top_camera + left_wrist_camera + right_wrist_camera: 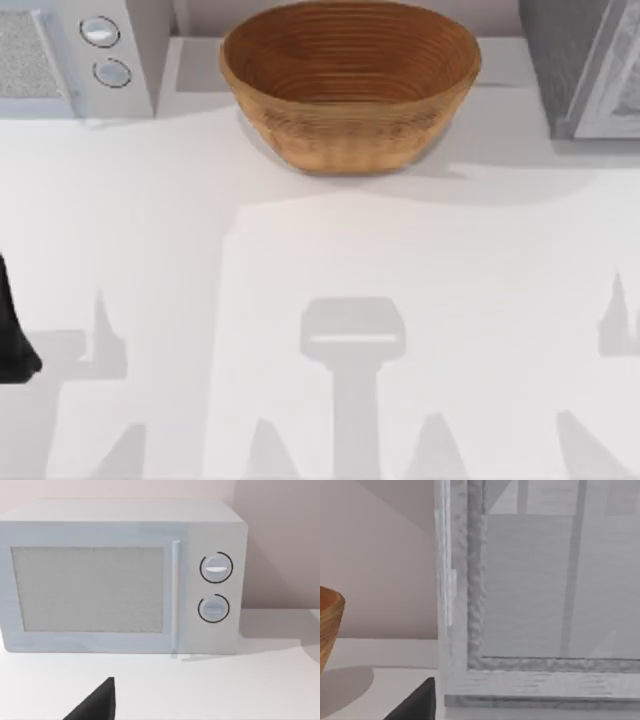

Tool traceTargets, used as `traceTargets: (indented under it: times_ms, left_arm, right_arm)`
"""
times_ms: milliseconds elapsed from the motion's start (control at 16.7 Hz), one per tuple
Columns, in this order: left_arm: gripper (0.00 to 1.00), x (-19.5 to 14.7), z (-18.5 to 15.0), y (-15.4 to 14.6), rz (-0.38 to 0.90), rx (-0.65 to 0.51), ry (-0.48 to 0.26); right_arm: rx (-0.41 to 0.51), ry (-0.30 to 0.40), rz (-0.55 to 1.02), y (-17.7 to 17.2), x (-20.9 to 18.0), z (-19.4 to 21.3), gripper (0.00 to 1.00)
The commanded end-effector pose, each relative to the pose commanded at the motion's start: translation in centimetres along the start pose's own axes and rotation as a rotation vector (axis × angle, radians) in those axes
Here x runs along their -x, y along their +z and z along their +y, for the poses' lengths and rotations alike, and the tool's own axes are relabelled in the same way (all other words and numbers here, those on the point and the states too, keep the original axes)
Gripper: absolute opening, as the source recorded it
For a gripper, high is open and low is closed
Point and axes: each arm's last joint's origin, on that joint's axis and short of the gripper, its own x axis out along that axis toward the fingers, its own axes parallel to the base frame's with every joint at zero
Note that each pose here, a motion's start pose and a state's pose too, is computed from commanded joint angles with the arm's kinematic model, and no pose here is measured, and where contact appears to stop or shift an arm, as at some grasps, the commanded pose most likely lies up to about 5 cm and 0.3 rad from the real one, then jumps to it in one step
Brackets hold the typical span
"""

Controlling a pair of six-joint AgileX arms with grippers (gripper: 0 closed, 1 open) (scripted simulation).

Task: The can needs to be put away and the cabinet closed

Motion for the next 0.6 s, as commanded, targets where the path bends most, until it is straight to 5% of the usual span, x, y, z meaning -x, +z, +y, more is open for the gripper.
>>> traceTargets:
  times_ms: [600]
  left_arm:
    - [1.0,0.0,0.0,0.0,0.0,0.0,0.0]
  right_arm:
    - [-0.02,-0.005,0.066,-0.2,-5.2,-10.9,1.0]
